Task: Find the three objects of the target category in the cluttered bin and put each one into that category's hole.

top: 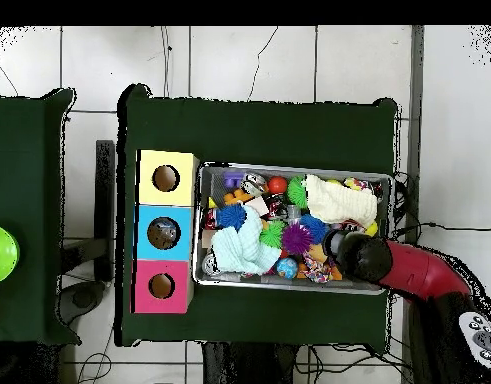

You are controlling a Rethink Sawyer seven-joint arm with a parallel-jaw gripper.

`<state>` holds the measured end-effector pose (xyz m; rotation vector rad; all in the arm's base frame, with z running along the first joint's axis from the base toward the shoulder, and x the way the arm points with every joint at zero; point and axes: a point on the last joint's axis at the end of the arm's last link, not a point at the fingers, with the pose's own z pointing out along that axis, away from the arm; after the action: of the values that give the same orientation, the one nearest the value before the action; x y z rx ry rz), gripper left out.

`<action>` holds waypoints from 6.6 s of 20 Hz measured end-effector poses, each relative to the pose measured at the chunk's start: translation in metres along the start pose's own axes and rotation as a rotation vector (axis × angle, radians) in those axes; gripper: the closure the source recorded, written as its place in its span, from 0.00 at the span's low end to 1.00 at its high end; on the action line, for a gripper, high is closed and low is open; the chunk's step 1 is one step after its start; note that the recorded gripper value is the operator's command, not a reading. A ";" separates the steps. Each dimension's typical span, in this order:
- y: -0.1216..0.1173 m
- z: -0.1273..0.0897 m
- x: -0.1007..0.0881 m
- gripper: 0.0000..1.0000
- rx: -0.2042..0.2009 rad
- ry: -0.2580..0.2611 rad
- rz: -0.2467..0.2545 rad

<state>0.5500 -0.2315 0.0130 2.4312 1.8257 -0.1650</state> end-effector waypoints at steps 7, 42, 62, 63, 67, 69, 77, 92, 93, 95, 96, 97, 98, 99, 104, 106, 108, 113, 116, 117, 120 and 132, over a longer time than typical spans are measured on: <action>0.000 0.000 0.000 0.00 0.000 0.001 0.001; 0.046 -0.077 0.253 0.00 -0.026 0.256 0.118; -0.015 -0.058 0.255 0.00 -0.014 0.050 0.054; -0.016 -0.058 0.251 0.00 -0.012 0.043 0.057; -0.023 -0.052 0.236 0.00 0.003 0.012 0.069; -0.026 -0.048 0.235 0.00 0.010 0.007 0.071; -0.036 -0.023 0.260 0.00 0.036 0.029 0.115; -0.022 -0.029 0.296 0.00 0.008 0.105 0.232; -0.019 -0.029 0.298 0.00 -0.001 0.112 0.241; -0.017 -0.028 0.300 0.00 -0.012 0.118 0.248; -0.017 -0.027 0.301 0.00 -0.015 0.118 0.249; -0.017 -0.026 0.302 0.00 -0.017 0.119 0.251; -0.017 -0.024 0.302 0.00 -0.019 0.118 0.251; -0.017 -0.023 0.302 0.00 -0.020 0.118 0.251; -0.017 -0.011 0.297 0.00 -0.030 0.118 0.264; -0.018 -0.006 0.295 0.00 -0.030 0.113 0.267; -0.019 -0.002 0.295 0.00 -0.031 0.110 0.267; -0.022 0.001 0.299 1.00 -0.033 0.105 0.258; -0.021 -0.001 0.302 1.00 -0.039 0.102 0.250; -0.021 -0.001 0.302 1.00 -0.040 0.101 0.249; -0.021 -0.002 0.303 1.00 -0.042 0.099 0.246; -0.023 -0.035 0.175 1.00 -0.012 0.110 0.247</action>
<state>0.5774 -0.0537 0.0220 2.6777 1.5389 -0.0007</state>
